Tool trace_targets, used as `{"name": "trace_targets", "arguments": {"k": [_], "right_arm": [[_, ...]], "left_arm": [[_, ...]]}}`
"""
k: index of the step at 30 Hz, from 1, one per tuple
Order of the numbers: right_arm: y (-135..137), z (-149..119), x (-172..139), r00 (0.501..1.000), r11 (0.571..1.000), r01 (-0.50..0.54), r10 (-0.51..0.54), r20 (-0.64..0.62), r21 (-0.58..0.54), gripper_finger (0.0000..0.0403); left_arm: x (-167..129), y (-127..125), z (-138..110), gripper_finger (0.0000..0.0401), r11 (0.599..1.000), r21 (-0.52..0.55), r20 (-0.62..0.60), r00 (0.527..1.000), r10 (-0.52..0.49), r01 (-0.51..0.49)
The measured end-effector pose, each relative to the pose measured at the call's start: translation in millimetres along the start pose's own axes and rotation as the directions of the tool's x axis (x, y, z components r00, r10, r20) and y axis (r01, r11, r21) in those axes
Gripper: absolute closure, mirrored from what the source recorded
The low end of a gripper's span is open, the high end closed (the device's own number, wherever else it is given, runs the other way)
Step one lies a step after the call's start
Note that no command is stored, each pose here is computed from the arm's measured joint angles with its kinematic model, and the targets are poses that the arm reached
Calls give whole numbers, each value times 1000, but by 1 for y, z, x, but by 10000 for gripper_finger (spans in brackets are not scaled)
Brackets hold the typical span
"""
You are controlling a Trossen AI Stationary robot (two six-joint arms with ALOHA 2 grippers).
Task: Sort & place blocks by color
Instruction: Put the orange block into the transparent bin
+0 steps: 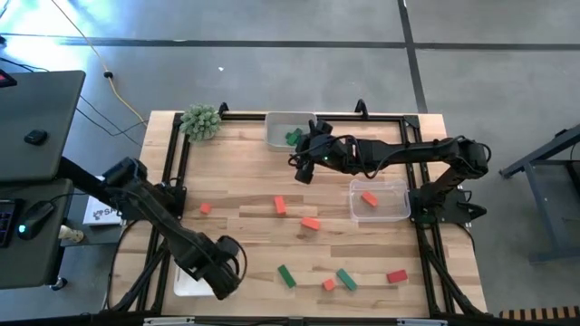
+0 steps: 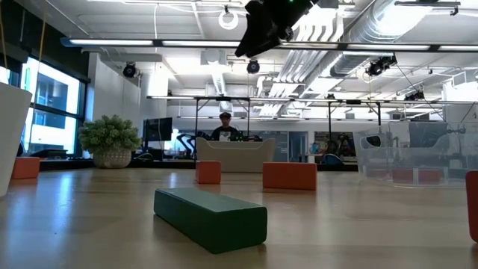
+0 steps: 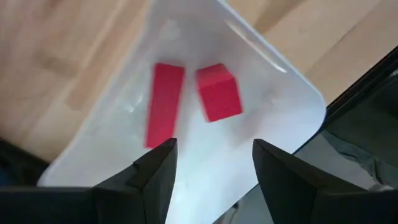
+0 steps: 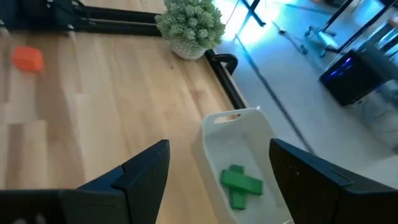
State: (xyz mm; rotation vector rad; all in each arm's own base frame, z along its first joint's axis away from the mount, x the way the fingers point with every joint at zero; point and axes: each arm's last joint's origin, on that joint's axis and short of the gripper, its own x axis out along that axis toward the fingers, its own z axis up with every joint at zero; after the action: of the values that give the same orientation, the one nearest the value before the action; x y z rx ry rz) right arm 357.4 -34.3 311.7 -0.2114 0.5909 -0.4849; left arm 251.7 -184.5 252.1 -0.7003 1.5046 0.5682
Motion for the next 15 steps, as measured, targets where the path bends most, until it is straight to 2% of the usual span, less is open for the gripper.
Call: {"name": "trace_targets", "arguments": {"k": [8, 12, 15], "right_arm": [[2, 0, 0, 997, 974, -78, 79, 2, 211, 137], [4, -1, 0, 988, 949, -149, 155, 0, 277, 137], [5, -1, 0, 986, 923, -156, 166, 1, 353, 137]], "left_arm": [[-46, 47, 9, 201, 997, -45, 153, 986, 72, -66], [-69, 73, 20, 201, 995, -57, 271, 958, 90, -78], [-84, 90, 31, 201, 996, -49, 375, 923, 85, -71]]}}
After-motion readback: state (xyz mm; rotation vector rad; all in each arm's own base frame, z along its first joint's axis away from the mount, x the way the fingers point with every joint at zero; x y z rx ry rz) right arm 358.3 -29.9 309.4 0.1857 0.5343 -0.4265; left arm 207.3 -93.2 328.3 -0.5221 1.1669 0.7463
